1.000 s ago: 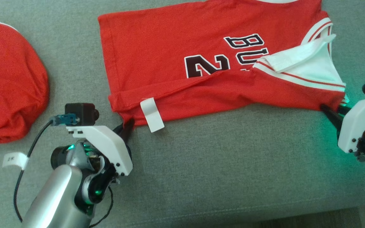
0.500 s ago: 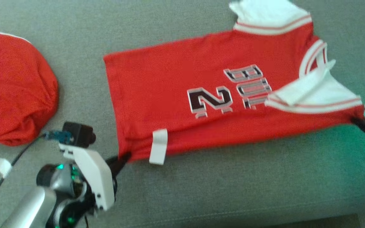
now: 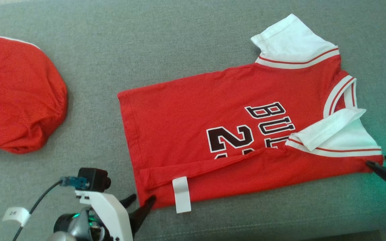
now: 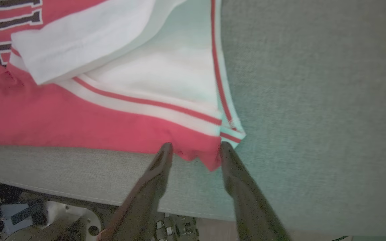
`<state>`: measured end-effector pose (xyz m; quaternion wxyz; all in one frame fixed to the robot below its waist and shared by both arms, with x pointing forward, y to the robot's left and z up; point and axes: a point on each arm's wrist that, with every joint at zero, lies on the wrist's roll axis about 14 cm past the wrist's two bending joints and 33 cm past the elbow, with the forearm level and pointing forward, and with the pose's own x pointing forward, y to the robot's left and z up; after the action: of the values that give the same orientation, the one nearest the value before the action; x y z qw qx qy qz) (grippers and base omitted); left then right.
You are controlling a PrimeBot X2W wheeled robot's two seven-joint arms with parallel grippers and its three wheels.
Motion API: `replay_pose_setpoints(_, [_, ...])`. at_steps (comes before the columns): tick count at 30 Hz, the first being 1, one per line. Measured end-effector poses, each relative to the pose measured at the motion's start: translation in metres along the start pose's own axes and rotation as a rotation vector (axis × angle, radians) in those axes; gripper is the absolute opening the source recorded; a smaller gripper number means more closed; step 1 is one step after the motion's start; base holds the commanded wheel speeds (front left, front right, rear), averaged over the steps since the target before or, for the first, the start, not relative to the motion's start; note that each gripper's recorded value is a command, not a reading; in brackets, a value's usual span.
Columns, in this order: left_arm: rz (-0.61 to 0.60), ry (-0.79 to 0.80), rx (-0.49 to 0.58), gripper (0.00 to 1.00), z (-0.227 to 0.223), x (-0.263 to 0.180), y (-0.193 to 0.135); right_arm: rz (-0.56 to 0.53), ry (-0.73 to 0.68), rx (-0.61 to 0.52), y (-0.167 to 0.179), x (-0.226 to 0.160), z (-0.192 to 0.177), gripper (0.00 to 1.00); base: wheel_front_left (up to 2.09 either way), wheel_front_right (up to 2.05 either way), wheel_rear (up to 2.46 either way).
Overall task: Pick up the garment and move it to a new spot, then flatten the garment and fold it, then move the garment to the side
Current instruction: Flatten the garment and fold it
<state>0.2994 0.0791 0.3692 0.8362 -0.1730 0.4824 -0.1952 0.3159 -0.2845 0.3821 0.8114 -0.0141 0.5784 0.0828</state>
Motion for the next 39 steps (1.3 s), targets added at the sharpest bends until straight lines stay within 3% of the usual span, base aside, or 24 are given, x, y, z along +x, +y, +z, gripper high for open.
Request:
replay_pose_setpoints(6, [0.083,-0.112,0.026,1.00,0.024,-0.006,0.016,-0.067,-0.138,0.004,-0.022,-0.016,0.030,1.00,0.00,0.00,0.00])
replay_pose_setpoints(12, [0.149,-0.283,0.089,1.00,0.084,-0.002,0.020,-0.103,-0.411,-0.053,-0.020,-0.034,0.133,1.00,0.00,0.00,0.00])
replay_pose_setpoints(17, [0.155,-0.382,0.173,1.00,0.150,0.021,0.008,-0.083,-0.507,-0.100,0.002,-0.018,0.203,1.00,0.00,0.00,0.00])
replay_pose_setpoints(26, [0.256,-0.314,0.197,1.00,0.170,0.061,0.042,-0.088,-0.458,-0.161,0.023,0.057,0.262,1.00,0.00,0.00,0.00])
replay_pose_setpoints(33, [0.256,-0.280,0.207,1.00,0.168,0.070,0.051,-0.054,-0.379,-0.159,0.040,0.111,0.265,1.00,0.00,0.00,0.00])
replay_pose_setpoints(39, [0.236,-0.254,0.223,1.00,0.167,0.074,0.049,-0.045,-0.359,-0.162,0.044,0.120,0.268,1.00,0.00,0.00,0.00])
